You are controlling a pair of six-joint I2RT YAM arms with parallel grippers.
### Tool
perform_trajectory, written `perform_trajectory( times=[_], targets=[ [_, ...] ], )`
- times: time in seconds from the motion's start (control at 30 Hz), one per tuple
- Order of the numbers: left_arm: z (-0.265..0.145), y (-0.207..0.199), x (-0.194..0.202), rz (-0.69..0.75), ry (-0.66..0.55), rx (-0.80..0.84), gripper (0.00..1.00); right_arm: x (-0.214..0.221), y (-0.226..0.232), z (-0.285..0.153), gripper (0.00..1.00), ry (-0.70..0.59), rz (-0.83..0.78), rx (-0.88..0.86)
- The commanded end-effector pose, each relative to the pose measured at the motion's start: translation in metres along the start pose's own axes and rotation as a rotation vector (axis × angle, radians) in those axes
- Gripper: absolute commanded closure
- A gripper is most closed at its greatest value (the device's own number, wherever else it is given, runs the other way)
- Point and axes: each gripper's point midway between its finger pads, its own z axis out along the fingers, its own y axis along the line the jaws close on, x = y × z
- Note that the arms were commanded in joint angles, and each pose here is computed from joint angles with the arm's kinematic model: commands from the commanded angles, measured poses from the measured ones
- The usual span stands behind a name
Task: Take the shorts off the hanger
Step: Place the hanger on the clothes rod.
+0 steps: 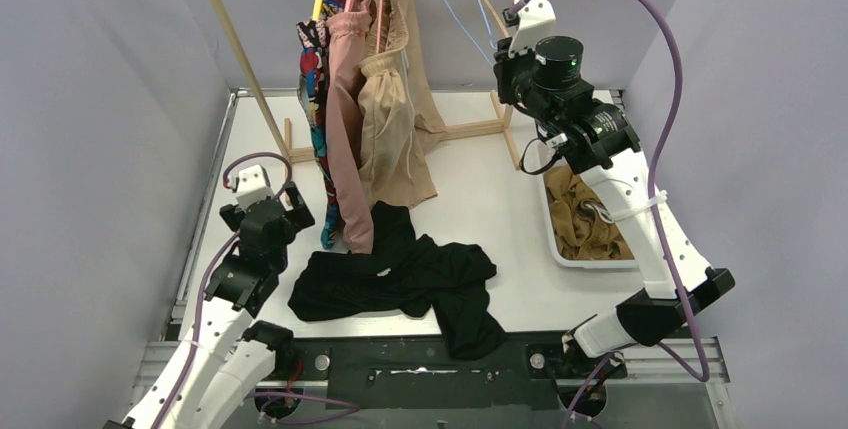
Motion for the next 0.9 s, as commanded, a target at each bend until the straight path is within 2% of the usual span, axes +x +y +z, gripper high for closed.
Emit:
perform_trajectory(
  times=[0.0,0.17,0.23,0.57,0.67,0.87],
  targets=[
    [0.000,-0.010,-0.018,-0.020,-0.046,0.039,0.09,-0.012,0.000,-0.015,0.89,-0.035,0.018,-0.019],
    [0.000,-0.010,-0.019,-0.017,-0.045,0.034,0.09,-0.015,-0.002,-0.023,0.77,-0.062,0.021,-0.017],
    [0.000,-0.009,-0.019,-0.017,-0.047,0.031,0.09,-0.017,0.000,-0.028,0.62,-0.073,0.026,-0.029],
    [-0.001,-0.010,-0.020,-0.015,-0.049,0.045,0.09,-0.011,0.008,-0.067,0.25,-0.155,0.071,-0.118],
    [-0.001,-0.011,-0.019,-0.012,-0.045,0.046,0.09,-0.003,0.009,-0.079,0.19,-0.174,0.069,-0.136],
    [-0.002,-0.010,-0.019,-0.012,-0.043,0.044,0.09,0.010,0.009,-0.105,0.16,-0.211,0.086,-0.162]
  ],
)
